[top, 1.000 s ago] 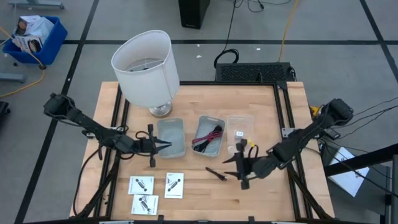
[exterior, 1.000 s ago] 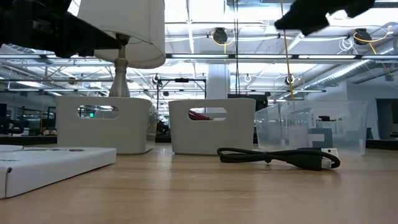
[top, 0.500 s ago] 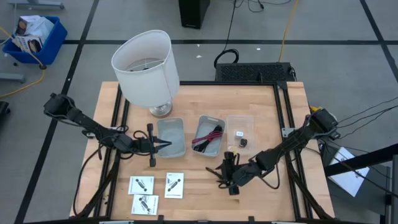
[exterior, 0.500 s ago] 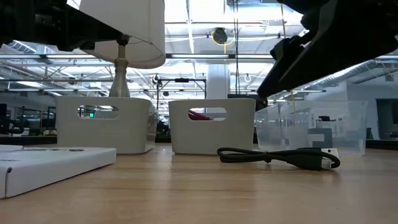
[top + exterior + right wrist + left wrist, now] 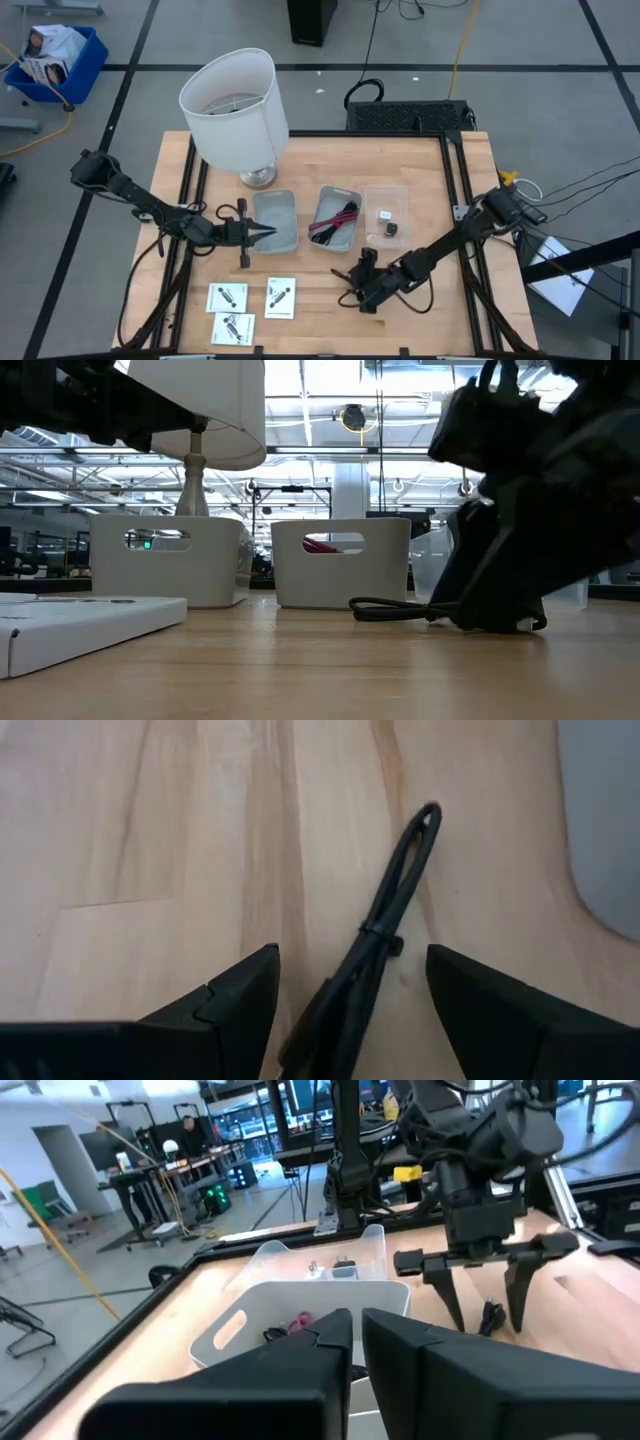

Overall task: Pick and place items into bin
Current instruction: Put the black charger cable into the right gray bin

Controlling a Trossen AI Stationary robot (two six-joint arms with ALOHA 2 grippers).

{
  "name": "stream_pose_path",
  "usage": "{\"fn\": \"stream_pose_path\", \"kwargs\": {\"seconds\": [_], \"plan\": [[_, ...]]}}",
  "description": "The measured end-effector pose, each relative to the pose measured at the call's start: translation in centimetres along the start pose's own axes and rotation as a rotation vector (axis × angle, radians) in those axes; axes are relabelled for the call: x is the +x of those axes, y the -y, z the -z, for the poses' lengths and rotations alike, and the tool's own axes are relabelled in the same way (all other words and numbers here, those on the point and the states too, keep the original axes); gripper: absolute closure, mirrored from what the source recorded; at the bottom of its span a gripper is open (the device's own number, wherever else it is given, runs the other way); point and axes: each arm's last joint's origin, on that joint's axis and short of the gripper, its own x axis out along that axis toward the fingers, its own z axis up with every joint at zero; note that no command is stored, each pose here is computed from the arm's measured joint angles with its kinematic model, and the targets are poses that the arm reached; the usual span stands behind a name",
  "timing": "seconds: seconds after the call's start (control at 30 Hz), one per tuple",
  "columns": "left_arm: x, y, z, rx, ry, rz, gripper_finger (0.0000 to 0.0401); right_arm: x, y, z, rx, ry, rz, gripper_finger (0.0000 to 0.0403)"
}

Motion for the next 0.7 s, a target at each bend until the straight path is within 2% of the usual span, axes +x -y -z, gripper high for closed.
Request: {"fn": "stream_pose_path", "kwargs": {"seconds": [0.17,0.27,0.4,0.6,0.7], "plan": [[0.00,0.02,0.11,0.001,-0.011,0.002,0.0356,0.65,-0.09,0.50,0.002,-0.016,0.006,0.0158],[0.00,0.02,0.11,0.014,-0.011,0.002,0.0355,0.92,-0.08,0.75,-0.004,-0.030,0.007,0.0175],[0.00,0.02,0.11,0.027,-0.011,0.002,0.0355,0.99,-0.14,0.76,-0.008,-0.039,-0.016,0.0232],[0.00,0.02,0.11,0.035,-0.011,0.002,0.0355,1.01,-0.31,0.79,-0.036,-0.054,-0.060,0.0365],[0.00,0.02,0.11,0.022,-0.011,0.002,0.0354,0.66,-0.35,0.50,-0.078,-0.052,-0.088,0.0372]]}}
